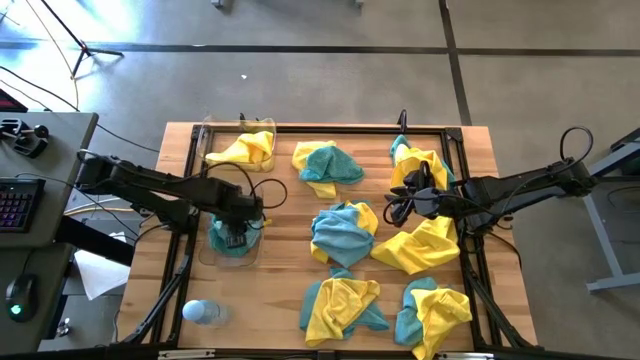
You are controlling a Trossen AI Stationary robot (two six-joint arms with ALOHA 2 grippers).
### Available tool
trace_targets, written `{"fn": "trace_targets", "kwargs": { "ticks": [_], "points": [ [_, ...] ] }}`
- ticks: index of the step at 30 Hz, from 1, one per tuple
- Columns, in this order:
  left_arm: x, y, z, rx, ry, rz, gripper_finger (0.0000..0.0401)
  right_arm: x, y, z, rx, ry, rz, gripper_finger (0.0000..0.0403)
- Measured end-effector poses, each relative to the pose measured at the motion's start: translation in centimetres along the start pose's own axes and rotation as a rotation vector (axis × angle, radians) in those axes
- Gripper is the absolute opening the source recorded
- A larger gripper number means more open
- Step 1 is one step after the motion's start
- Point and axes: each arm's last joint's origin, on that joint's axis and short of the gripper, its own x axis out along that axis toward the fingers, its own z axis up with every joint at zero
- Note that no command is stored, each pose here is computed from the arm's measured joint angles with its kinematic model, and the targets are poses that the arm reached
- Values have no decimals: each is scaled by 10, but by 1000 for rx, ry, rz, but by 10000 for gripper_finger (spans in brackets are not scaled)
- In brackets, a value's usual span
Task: Sort microfiber towel by color & place in baskets
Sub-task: Put the blue microfiber cloth into the bottom transparent bin
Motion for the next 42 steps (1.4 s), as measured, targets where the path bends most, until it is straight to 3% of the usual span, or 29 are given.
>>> {"fn": "trace_targets", "kwargs": {
  "ticks": [7,12,22,35,42],
  "points": [
    [-57,4,6,7,-60,50,133,0,0,0,23,1,-1,129],
    [-77,7,-1,-76,-87,35,133,0,0,0,23,1,-1,129],
    [-16,8,-25,-73,147,6,133,0,0,0,23,1,-1,129],
    [47,5,-26,-76,199,23,133,0,-1,0,22,-18,-18,129],
    [53,4,-22,-75,238,35,133,0,-1,0,23,-17,-18,129]
  ]
}}
